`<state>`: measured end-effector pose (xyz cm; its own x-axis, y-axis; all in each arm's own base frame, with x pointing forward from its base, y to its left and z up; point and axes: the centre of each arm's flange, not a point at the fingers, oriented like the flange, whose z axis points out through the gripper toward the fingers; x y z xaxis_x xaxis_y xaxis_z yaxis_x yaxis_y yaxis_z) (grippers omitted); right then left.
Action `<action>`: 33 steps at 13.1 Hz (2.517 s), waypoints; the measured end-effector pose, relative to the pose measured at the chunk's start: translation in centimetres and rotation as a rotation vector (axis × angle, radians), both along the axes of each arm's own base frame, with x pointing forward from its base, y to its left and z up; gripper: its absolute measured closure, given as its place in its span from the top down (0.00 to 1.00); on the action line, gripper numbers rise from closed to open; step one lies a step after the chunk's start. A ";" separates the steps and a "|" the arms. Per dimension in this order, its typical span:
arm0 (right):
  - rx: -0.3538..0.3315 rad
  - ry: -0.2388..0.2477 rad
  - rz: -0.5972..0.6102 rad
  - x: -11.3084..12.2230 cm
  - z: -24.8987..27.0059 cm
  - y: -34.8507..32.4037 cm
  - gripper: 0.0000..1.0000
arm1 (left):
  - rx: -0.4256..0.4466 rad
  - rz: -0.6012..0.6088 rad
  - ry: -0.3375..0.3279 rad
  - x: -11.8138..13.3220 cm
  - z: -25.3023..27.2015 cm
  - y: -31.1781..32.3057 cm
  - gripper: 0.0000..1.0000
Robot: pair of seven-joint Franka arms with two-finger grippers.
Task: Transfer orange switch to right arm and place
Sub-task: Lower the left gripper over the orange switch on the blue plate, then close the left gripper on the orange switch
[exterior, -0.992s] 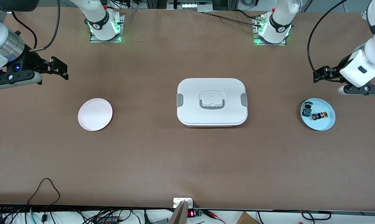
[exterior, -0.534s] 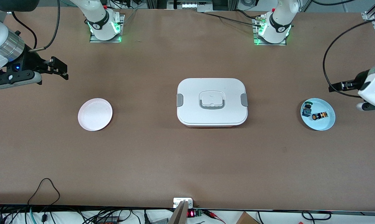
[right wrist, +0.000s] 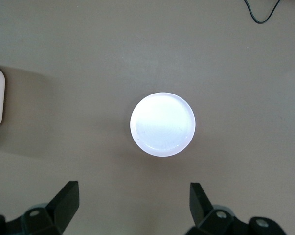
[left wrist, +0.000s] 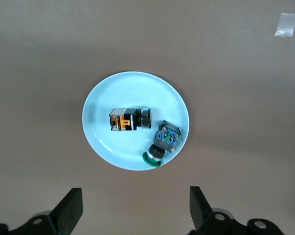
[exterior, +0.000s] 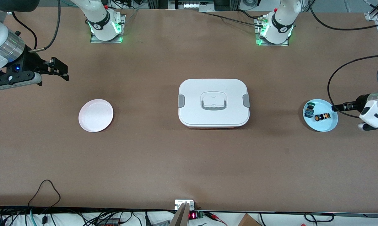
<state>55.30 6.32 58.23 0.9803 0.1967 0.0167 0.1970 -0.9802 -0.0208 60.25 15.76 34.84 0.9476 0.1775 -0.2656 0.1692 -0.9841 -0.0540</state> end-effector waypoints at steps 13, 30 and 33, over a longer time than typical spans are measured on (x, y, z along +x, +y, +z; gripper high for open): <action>0.000 0.003 -0.009 0.1 -0.1 -0.5 1.00 | 0.002 0.000 -0.130 -1.7 -11.8 2.8 0.93; 0.000 0.003 -0.009 0.1 -0.1 -0.5 1.00 | -0.037 -0.053 -0.082 -3.4 -17.0 3.4 0.72; 0.000 0.003 -0.008 0.1 -0.1 -0.5 1.00 | -0.028 -0.066 -0.117 -2.2 -15.6 3.6 0.72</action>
